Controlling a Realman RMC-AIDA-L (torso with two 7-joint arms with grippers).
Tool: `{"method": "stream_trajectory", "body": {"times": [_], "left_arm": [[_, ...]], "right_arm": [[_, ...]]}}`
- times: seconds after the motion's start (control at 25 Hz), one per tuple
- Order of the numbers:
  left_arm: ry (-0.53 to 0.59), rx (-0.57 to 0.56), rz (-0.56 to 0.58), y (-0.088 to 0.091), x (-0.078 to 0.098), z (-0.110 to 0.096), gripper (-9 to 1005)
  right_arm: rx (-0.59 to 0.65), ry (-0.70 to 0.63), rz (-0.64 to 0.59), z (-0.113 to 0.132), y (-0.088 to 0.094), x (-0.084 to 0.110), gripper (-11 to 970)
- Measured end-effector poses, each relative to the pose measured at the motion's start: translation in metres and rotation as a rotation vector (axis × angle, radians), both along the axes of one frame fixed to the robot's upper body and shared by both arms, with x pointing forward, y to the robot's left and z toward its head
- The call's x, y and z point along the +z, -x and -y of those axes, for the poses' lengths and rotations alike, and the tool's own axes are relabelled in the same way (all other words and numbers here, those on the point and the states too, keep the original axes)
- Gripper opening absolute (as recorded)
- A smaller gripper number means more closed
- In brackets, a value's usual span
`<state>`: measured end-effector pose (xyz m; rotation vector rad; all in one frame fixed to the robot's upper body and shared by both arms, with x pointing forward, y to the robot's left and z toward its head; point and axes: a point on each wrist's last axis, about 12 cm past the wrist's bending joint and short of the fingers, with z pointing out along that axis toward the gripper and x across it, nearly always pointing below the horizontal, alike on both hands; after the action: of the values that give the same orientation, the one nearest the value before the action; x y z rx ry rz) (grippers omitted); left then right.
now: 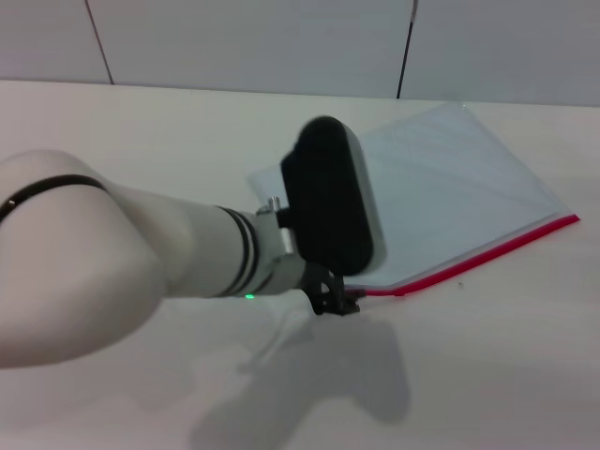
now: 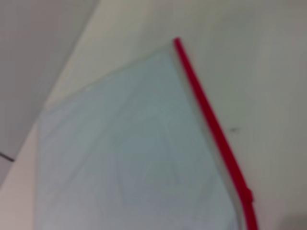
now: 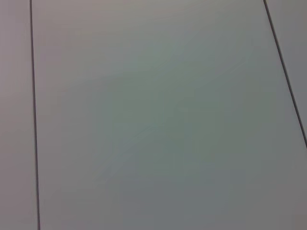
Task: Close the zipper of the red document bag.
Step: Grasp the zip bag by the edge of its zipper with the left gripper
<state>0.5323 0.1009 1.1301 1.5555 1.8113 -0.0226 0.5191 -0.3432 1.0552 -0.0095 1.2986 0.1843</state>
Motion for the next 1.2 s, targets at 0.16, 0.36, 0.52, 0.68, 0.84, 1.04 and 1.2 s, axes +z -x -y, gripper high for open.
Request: {"method": "stream_trajectory", "body": {"times": [0.16,0.36,0.52,0.68,0.84,1.04,1.2], "left_arm": [[-0.043,-0.023,-0.006,0.005,-0.003,0.008,722],[-0.087,-0.030,0.005,0.006,-0.009,0.011,714],[-0.104,-0.026,0.021,0.003,-0.015,0.009,707],[-0.092,-0.051,0.063,0.000,-0.021,0.009,700],[-0.087,-0.056,0.086,-0.005,-0.027,0.008,694],[-0.089,-0.050,0.087,-0.010,-0.032,0.006,685],[-0.081,-0.052,0.098,-0.011,-0.035,0.006,678]], "right_arm": [[0.001,0.000,0.001,0.000,-0.001,0.000,879],[0.001,0.000,0.002,0.000,-0.001,0.001,879],[0.004,-0.001,0.004,-0.001,-0.002,0.001,879],[0.004,-0.001,0.004,-0.001,-0.002,0.001,879],[0.005,-0.001,0.005,-0.001,-0.002,0.002,879],[0.007,-0.004,0.007,-0.002,-0.003,0.002,879],[0.007,-0.004,0.006,-0.002,-0.003,0.001,879]]}}
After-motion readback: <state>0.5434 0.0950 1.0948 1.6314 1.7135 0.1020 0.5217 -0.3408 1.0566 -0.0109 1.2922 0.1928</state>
